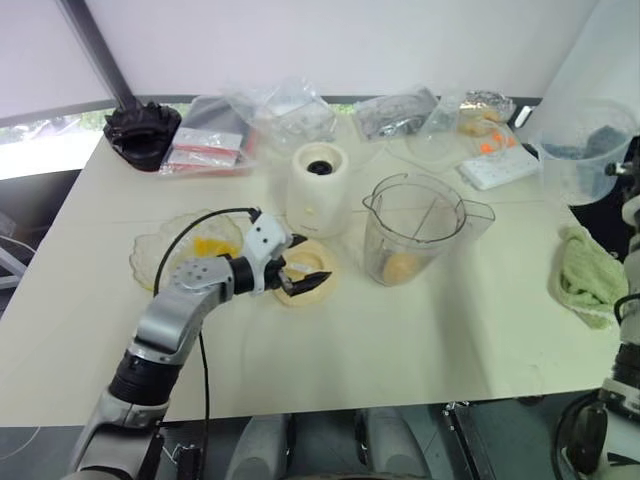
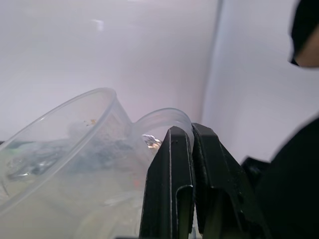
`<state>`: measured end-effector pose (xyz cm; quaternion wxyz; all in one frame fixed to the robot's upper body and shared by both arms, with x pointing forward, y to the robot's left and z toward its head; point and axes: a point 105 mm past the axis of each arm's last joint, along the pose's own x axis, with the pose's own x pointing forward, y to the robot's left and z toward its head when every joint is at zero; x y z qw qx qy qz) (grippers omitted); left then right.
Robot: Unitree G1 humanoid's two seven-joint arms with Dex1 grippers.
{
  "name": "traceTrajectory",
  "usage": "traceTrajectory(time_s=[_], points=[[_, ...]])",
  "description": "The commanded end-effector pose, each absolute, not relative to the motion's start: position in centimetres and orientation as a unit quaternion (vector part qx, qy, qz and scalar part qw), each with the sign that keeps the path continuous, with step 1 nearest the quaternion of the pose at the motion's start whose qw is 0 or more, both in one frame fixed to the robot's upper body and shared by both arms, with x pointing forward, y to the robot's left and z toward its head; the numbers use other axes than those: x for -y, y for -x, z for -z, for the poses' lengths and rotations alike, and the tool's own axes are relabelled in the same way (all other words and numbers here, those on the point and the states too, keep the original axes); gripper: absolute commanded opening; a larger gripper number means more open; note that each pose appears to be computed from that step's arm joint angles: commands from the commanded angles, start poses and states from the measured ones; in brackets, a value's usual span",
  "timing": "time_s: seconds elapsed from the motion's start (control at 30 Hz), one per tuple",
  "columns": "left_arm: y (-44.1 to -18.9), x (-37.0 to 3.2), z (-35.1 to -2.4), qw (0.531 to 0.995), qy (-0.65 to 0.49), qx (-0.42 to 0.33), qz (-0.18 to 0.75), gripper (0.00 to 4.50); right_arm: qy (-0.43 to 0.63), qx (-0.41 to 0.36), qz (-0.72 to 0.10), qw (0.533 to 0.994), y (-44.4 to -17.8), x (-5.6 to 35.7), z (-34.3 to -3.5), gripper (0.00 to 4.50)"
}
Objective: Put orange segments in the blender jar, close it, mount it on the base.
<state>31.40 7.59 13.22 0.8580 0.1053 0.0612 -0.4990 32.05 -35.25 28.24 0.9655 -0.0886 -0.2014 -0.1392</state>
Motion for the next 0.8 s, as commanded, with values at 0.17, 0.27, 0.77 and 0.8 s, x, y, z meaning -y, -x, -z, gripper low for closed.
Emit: traceTrajectory(time_s=[0.17,0.27,0.77,0.8], points=[[-31.5,-6.5,-14.2,0.848,-0.106,-0.032,0.518,4.5,0.18,0.262,0.062,0.946,-29.8,30.7,-34.2,0.03],[-31.6,-6.2,-14.2,0.847,-0.106,-0.03,0.52,4.5,0.203,0.264,0.043,0.942,-29.3,29.5,-34.9,0.03],[-32.0,-5.8,-14.2,0.842,-0.111,-0.028,0.528,4.5,0.291,0.248,0.01,0.924,-28.1,26.2,-34.3,0.03],[-32.0,-5.7,-14.2,0.841,-0.112,-0.028,0.528,4.5,0.297,0.244,0.008,0.923,-28.1,26.0,-34.0,0.03]])
